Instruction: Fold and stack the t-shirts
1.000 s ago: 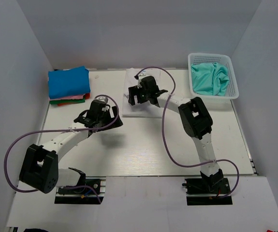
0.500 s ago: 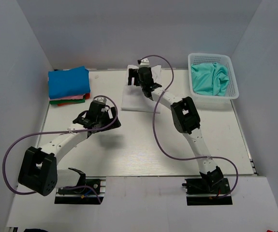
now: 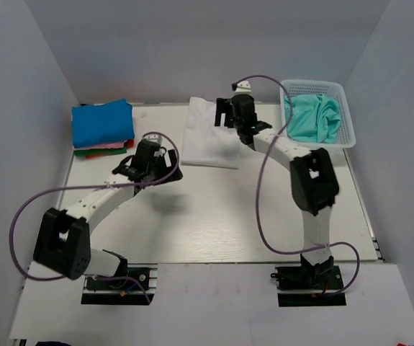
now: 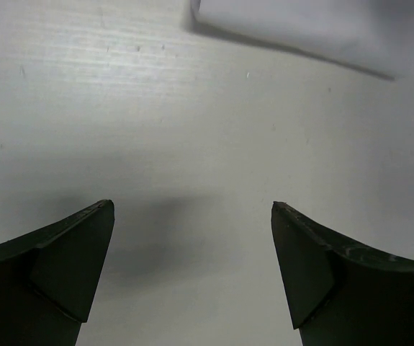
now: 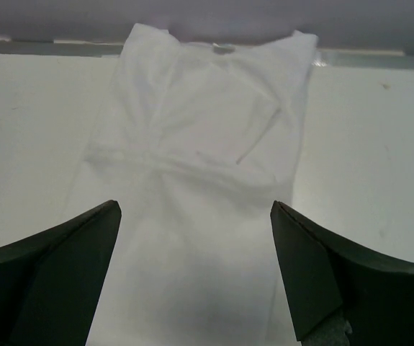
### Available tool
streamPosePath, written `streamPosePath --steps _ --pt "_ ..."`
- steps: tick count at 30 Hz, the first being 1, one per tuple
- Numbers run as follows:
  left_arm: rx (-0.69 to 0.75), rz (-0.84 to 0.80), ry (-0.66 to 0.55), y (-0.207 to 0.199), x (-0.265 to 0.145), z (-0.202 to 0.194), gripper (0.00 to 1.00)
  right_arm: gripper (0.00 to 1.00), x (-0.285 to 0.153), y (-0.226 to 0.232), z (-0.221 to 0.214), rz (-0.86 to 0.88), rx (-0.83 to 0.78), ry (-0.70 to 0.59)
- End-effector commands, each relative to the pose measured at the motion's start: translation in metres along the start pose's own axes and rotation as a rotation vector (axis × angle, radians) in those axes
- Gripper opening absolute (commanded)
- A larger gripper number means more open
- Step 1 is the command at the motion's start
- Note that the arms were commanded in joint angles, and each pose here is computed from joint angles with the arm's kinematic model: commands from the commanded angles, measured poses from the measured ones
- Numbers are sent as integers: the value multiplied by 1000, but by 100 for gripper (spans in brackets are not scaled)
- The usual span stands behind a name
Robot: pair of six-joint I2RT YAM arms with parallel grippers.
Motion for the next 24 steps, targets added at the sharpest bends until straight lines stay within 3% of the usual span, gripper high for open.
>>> streamPosePath --steps 1,3,4,7,10,16,20,24 --pt "23 7 -83 -4 11 43 100 90 -68 -12 12 -69 136 -3" --pt "36 -2 -66 -9 27 51 100 90 -97 -23 3 -87 193 20" --pt "46 0 -60 -9 33 54 100 90 -105 -38 -29 -126 185 99" --pt "47 -3 -24 -14 58 62 100 90 -127 -40 -52 -123 264 230" --pt "59 1 -12 -16 76 70 100 90 -137 -38 -74 -99 291 355" --pt "62 15 52 -13 116 69 100 90 -125 -45 -106 -97 298 484" --pt "72 28 60 -10 129 65 84 90 -112 -46 -114 -92 312 521" --pt "71 13 77 -11 141 59 71 82 -103 -52 -126 -106 318 546"
Point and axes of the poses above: each gripper's point midway between its finger pads, its own x axis out along the fingers, its own y axis along the line the jaws close on, z = x × y, the point moved 5 cm from there along -x, back along the fingers, and after that the axes turned 13 degrees about x, right-handed, at the moved point
